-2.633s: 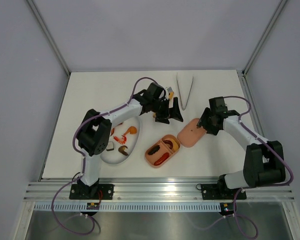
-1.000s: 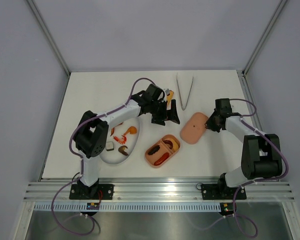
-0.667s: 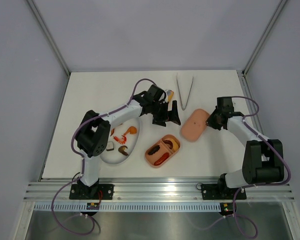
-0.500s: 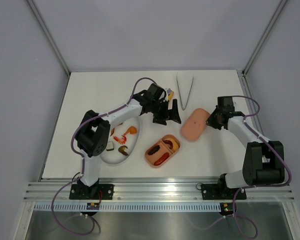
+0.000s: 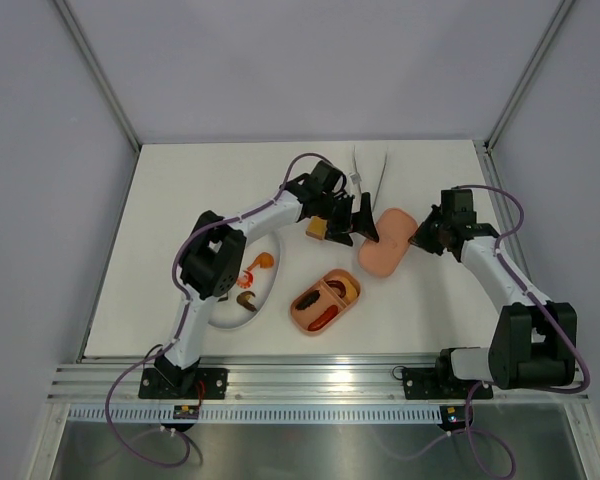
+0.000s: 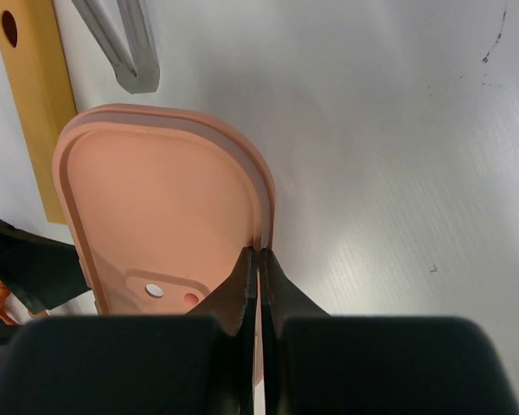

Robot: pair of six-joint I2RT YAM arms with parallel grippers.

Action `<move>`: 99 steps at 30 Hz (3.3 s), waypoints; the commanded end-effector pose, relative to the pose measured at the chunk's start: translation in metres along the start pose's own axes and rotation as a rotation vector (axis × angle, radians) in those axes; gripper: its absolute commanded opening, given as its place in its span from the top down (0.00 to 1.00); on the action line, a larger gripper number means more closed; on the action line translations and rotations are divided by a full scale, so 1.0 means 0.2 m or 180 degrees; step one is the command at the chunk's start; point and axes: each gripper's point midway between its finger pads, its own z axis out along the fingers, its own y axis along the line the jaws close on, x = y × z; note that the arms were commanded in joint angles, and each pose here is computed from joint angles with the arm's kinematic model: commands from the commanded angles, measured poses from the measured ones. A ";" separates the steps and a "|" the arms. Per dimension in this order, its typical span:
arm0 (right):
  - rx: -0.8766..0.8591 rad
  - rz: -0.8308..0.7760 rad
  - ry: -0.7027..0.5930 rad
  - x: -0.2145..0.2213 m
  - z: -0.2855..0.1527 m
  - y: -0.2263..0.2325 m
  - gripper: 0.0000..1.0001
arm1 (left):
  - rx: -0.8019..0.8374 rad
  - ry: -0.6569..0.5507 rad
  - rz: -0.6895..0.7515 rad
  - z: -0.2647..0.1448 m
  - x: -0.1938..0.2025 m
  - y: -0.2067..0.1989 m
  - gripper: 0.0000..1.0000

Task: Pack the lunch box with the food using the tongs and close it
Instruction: Pick up the box lid from the center of the board, then close the box lid on the packing box.

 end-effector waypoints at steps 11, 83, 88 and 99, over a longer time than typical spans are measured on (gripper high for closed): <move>-0.0364 -0.0124 -0.0108 -0.08 -0.14 0.14 1.00 | 0.1012 0.0027 0.0135 -0.03 -0.03 -0.29 0.16; 0.0689 -0.0028 -0.0426 -0.13 -0.28 -0.33 0.09 | -0.4401 -0.0777 0.2706 -0.57 0.58 -0.04 1.00; 0.0692 -0.0026 -0.0421 -0.13 -0.28 -0.33 0.09 | -0.4396 -0.0718 0.2754 -0.54 0.61 -0.02 1.00; 0.0619 -0.0008 -0.0406 -0.12 -0.28 -0.32 0.09 | -0.4284 -0.0687 0.2847 -0.49 0.66 -0.02 1.00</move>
